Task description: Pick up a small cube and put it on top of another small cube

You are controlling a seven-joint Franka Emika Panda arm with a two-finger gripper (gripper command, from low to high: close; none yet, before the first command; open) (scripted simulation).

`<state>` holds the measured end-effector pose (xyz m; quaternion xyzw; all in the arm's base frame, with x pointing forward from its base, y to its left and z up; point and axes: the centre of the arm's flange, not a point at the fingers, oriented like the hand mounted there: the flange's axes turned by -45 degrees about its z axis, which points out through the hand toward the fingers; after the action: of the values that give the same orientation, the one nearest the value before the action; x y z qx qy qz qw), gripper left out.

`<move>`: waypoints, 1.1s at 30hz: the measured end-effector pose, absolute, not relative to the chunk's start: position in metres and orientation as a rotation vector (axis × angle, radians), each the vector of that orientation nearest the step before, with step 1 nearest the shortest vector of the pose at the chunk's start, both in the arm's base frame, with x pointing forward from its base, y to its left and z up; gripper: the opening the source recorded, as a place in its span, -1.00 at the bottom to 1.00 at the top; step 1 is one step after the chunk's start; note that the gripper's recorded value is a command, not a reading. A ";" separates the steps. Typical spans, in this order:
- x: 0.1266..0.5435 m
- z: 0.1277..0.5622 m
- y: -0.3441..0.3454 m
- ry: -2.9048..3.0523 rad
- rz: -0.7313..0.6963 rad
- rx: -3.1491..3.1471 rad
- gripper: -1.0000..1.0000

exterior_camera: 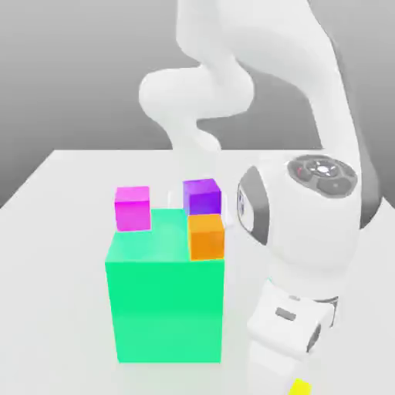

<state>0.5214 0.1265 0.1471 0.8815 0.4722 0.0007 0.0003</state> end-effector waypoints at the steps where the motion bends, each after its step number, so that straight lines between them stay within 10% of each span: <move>1: 0.521 0.136 0.126 1.484 0.001 2.769 -1.00; 8: 0.520 0.135 0.126 1.485 -0.002 2.769 -1.00; 18: 0.542 0.293 0.128 1.279 0.248 2.970 -1.00; 33: 0.438 0.432 0.063 0.698 0.194 3.240 -1.00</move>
<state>0.4376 0.0629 0.4321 0.9720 0.2094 0.0582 -0.0889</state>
